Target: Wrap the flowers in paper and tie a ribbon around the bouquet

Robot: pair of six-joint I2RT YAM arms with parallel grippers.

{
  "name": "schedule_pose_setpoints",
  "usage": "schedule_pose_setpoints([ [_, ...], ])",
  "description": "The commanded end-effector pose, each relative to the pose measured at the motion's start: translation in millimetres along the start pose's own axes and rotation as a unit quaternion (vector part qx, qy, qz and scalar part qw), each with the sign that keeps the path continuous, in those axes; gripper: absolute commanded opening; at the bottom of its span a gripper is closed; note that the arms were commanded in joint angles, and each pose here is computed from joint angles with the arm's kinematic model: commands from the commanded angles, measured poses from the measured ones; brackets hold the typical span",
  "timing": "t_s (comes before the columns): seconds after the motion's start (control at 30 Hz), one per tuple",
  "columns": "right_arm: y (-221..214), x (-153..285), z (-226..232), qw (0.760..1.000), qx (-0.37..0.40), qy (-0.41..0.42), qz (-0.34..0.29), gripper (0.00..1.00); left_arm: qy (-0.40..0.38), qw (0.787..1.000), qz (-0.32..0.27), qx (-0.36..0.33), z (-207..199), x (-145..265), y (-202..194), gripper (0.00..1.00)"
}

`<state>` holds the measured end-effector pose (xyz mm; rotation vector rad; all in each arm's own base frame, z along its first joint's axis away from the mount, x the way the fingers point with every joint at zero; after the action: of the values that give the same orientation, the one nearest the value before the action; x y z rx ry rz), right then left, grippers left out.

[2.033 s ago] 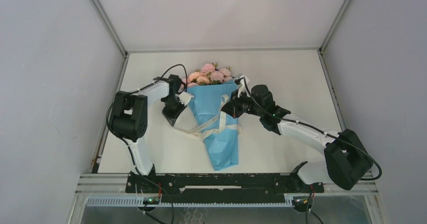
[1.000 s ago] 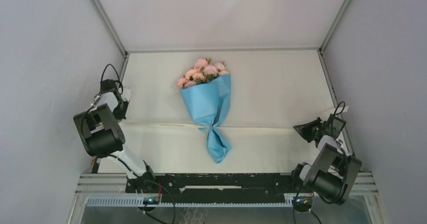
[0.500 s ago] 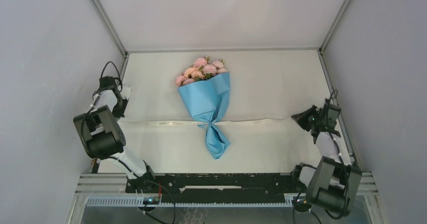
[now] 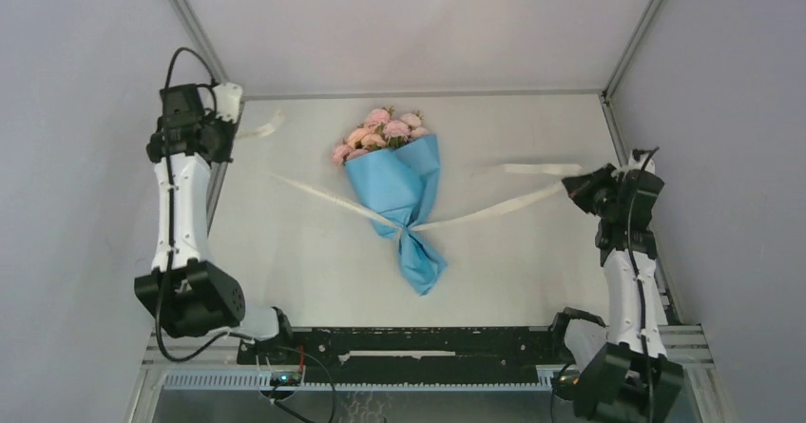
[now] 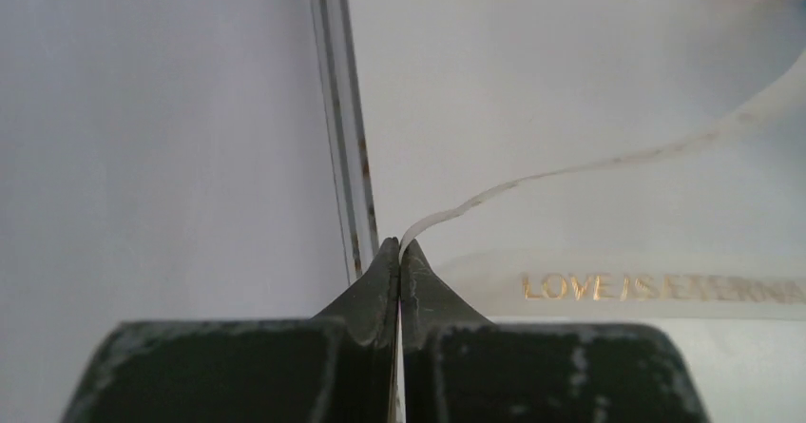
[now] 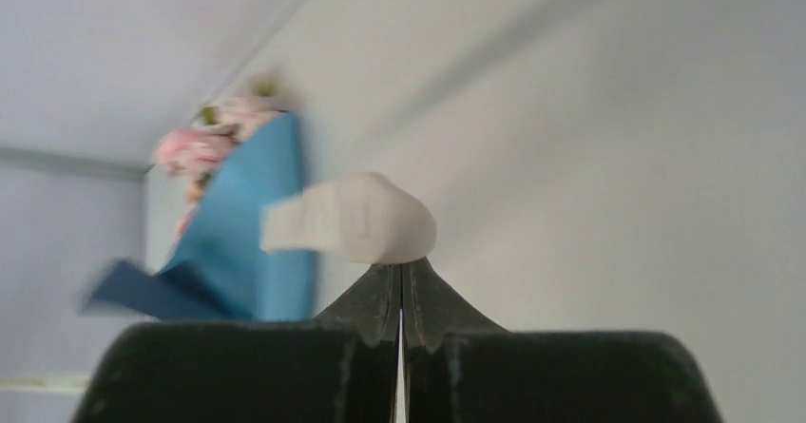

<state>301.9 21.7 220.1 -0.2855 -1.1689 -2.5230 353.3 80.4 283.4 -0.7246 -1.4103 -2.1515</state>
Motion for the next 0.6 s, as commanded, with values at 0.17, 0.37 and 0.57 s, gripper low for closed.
schedule_pose_setpoints([
  [0.17, -51, 13, 9, 0.996, 0.008, -0.025, 0.090, 0.00, -0.090, 0.996, 0.014, 0.017, -33, 20, -11, 0.00],
  [0.37, -106, 43, 2, 0.978, 0.031, -0.081, 0.191, 0.75, -0.283, 0.956, -0.070, -0.030, -134, 95, 21, 0.00],
  [0.57, -71, 55, 45, 0.975, 0.191, -0.065, 0.097, 0.95, -0.408, 0.904, -0.124, -0.019, -177, 156, 36, 0.00],
])
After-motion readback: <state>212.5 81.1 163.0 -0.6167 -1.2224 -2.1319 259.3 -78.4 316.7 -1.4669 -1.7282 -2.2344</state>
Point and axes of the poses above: each gripper's point midway between its finger pads, its own x axis back along the fingers, its own z axis along the line the jaws close on, y = z × x, the point moved 2 cm from there along x, back along the fingers, and after that the axes turned 1 degree about x, right-handed, at the moved point
